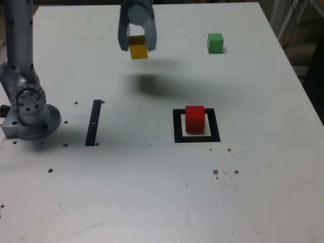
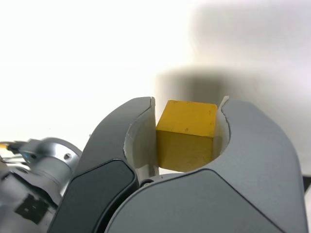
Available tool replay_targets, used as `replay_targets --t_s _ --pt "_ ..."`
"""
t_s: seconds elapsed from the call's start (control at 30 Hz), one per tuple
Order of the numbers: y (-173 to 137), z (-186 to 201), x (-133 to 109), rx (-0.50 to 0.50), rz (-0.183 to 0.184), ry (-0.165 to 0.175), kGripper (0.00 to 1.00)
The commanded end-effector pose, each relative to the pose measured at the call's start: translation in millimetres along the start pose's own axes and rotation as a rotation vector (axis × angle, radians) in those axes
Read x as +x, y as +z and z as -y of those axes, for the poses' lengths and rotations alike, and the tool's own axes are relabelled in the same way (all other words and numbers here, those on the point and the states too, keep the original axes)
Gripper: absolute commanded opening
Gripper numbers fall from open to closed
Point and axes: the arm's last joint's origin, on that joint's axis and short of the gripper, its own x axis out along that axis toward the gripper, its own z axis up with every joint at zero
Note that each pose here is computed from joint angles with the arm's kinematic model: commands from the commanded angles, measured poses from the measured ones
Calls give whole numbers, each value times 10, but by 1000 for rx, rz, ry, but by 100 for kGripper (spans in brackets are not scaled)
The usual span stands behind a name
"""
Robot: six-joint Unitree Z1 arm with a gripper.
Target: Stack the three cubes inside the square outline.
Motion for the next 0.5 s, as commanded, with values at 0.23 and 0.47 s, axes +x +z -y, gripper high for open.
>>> replay_targets --t_s 0.23,0.47 --pt "150 412 -103 11 23 -13 32" --pt "308 709 -196 33 37 -3 32"
